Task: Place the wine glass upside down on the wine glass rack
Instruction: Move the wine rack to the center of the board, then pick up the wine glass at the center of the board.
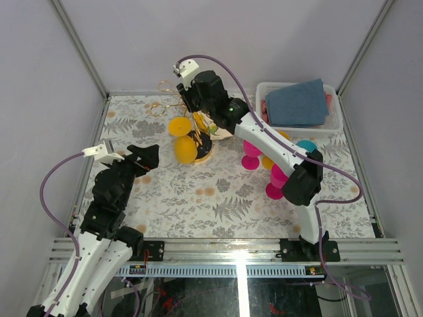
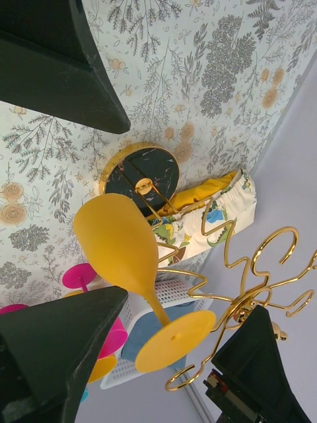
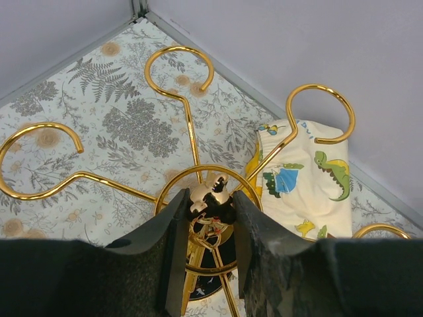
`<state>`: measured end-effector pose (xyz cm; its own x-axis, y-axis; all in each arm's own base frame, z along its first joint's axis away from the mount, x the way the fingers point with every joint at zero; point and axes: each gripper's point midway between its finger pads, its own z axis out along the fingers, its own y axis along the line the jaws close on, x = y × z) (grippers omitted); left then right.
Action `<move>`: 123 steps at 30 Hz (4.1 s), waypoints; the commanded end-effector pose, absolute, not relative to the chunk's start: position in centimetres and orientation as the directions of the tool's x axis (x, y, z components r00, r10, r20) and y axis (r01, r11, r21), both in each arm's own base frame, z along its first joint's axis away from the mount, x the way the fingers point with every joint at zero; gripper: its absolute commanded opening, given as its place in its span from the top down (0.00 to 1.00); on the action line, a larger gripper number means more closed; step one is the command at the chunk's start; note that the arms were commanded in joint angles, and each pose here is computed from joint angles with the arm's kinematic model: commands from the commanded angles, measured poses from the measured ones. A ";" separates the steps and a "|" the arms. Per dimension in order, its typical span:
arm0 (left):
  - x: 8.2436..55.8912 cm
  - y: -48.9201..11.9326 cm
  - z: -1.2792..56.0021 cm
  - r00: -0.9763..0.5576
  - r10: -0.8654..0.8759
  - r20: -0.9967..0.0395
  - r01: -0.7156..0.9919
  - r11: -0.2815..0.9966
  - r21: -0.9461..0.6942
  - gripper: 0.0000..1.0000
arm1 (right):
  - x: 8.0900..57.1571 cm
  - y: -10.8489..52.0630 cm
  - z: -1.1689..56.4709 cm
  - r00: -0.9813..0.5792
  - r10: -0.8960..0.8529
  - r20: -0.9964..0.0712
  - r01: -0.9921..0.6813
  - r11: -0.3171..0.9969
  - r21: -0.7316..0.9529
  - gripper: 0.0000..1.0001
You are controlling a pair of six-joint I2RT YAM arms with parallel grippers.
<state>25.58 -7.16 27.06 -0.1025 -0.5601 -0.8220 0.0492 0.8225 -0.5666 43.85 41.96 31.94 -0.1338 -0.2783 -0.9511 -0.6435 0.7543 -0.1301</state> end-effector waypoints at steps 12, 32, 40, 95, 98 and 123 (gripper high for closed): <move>25.8 -6.9 26.9 -0.104 -0.531 -0.841 0.036 0.843 -0.537 0.00 | 47.1 41.2 38.8 0.078 -0.206 -0.975 -0.580 0.787 -0.213 1.00; 25.3 -5.7 23.8 -0.240 -0.419 -0.876 -0.076 0.907 -0.413 0.00 | 41.8 36.7 42.9 -0.004 -0.071 -0.997 -0.580 0.812 -0.056 0.12; 25.6 -5.7 21.8 -0.326 -0.413 -0.850 -0.137 0.911 -0.390 0.00 | 36.4 29.8 38.3 -0.116 -0.033 -0.993 -0.493 0.870 0.029 0.05; 25.0 -5.3 25.6 -0.243 -0.387 -0.889 -0.081 0.922 -0.379 0.00 | 39.1 19.9 21.7 -0.640 -0.180 -0.747 -0.272 0.962 0.002 0.01; 25.1 -5.3 25.5 -0.246 -0.386 -0.889 -0.080 0.922 -0.378 0.00 | 39.4 19.5 20.8 -0.654 -0.182 -0.735 -0.267 0.964 -0.001 0.01; 25.3 -5.7 25.1 -0.269 -0.375 -0.887 -0.072 0.926 -0.370 0.00 | 36.4 19.5 15.1 -0.773 -0.195 -0.604 -0.279 0.959 0.048 0.01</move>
